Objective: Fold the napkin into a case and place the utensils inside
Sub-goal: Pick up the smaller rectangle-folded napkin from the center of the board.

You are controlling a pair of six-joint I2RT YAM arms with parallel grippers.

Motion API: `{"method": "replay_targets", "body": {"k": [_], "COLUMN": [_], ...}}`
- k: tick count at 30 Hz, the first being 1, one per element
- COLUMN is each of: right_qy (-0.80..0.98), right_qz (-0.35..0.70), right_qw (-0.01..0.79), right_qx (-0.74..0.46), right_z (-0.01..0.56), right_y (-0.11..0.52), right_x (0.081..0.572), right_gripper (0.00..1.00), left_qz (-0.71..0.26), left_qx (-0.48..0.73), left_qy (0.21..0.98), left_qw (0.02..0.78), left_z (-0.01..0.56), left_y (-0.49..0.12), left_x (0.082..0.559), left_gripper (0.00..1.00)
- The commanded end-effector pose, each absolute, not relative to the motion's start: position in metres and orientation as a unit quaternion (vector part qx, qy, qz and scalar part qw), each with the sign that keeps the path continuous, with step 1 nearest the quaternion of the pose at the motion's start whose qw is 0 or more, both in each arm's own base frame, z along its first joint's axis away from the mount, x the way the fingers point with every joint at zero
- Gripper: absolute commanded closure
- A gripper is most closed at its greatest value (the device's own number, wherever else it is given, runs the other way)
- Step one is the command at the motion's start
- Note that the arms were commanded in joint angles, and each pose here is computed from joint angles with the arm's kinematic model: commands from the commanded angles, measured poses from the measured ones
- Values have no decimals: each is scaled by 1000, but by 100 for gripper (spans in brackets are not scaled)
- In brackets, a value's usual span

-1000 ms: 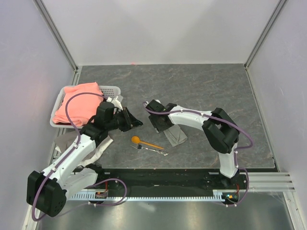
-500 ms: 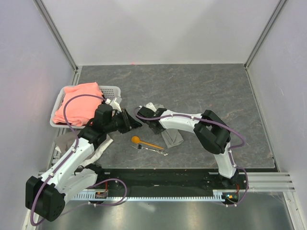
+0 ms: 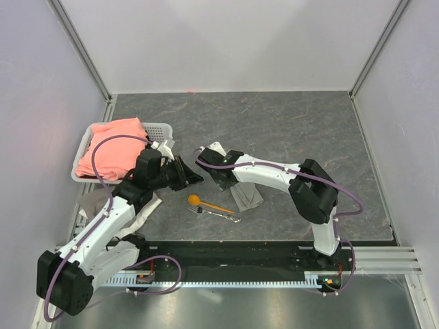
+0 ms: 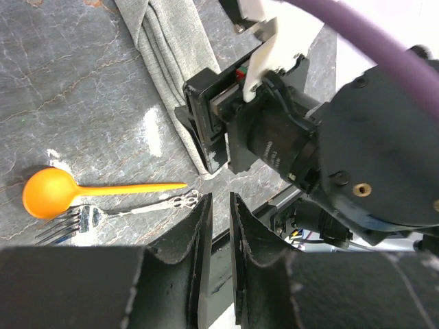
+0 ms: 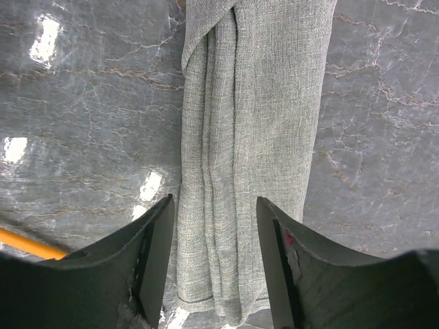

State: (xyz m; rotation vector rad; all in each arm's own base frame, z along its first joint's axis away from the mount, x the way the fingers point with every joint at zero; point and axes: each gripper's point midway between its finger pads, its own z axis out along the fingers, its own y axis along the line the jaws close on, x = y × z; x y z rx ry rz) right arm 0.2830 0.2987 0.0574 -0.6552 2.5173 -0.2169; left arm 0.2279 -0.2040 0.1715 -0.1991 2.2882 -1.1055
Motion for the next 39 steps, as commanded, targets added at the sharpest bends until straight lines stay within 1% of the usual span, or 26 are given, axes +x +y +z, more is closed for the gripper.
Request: {"method": "replay_targets", "body": {"k": [1,3,9,18,19,21,22,24,26,27,28,30,31,33,34,38,39], "right_qy": [932,935,938,942,942,943,942,943,942,942,942,943,942,942,941,939,939], "right_qz": [-62,-50,-31,-30,-36,-42,-43,-45,-50,-51,-48,-43,-38,-28,-17,54,102], "right_qw": [268,259,246,221,220,215,215,217,221,222,225,229,234,237,243,248,232], "right_qx": [-238,-238,-243,-250,-249,-252,-252,-250,-248,-246,-243,-238,-236,-235,-234,-233,-234], "right_z": [68,61,45,16,14,8,7,7,8,9,11,14,19,25,33,63,68], "right_y": [301,300,304,299,296,295,294,294,293,292,294,295,299,303,309,332,343], "right_x": [292,291,293,290,292,290,291,291,294,296,298,302,305,308,311,312,308], "right_gripper": [39,37,36,42,45,47,51,53,59,63,71,80,89,95,100,100,100], "left_qz": [-425,-425,-424,-422,-423,-424,-424,-423,-423,-422,-422,-422,-422,-420,-420,-417,-415], "left_qx": [-62,-61,-61,-63,-63,-62,-62,-62,-62,-63,-64,-65,-64,-69,-71,-74,-75], "left_qy": [854,854,855,856,857,858,858,858,858,858,859,859,858,858,858,860,861], "left_qw": [293,294,291,290,289,285,284,284,285,284,284,285,285,287,288,285,285], "left_z": [175,176,174,172,172,170,170,169,169,168,168,168,168,168,168,167,166], "left_y": [-207,-208,-208,-209,-210,-211,-211,-211,-211,-210,-211,-210,-210,-209,-209,-208,-208], "left_x": [227,228,228,232,232,232,232,232,232,232,232,233,232,232,233,233,234], "left_gripper": [77,77,77,78,78,78,78,78,78,78,78,78,78,78,78,77,78]}}
